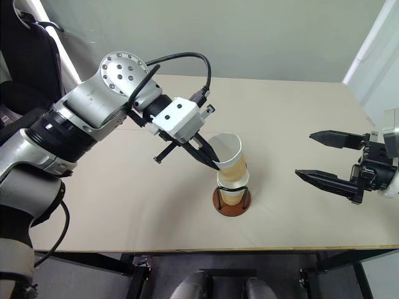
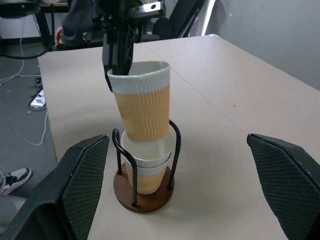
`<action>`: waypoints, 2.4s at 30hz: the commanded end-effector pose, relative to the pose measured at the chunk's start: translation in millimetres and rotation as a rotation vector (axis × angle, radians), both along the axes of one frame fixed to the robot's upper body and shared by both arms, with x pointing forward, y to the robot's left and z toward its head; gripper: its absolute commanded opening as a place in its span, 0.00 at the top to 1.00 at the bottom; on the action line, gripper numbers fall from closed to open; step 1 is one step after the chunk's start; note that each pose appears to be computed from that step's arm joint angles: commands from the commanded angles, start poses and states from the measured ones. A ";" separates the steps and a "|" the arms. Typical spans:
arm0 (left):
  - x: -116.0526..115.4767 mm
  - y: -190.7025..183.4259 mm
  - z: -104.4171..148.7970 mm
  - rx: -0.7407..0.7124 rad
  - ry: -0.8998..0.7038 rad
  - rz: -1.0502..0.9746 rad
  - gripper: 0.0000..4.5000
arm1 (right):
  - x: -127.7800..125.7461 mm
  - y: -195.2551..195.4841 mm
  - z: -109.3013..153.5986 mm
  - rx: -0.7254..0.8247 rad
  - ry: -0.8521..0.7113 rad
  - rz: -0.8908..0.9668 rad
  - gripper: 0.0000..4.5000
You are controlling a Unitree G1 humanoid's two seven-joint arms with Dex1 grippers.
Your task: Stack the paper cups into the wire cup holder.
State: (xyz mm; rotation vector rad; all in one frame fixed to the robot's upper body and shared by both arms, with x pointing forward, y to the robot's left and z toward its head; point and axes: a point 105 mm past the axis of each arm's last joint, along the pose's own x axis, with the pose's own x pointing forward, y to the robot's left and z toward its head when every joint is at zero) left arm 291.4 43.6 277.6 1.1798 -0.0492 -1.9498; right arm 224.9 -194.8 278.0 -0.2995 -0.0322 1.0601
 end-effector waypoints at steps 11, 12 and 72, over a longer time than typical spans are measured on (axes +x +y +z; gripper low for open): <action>2.5 3.8 -9.8 0.074 -0.045 -0.024 0.99 | -5.7 0.9 9.8 0.001 -0.054 -0.005 0.00; 2.5 2.8 -10.8 0.072 -0.040 -0.025 0.99 | -5.7 1.2 9.8 0.001 -0.054 -0.004 0.00; -17.4 196.0 -77.6 -0.737 0.432 1.083 0.01 | 53.9 -32.7 -57.1 -0.061 0.020 0.031 0.00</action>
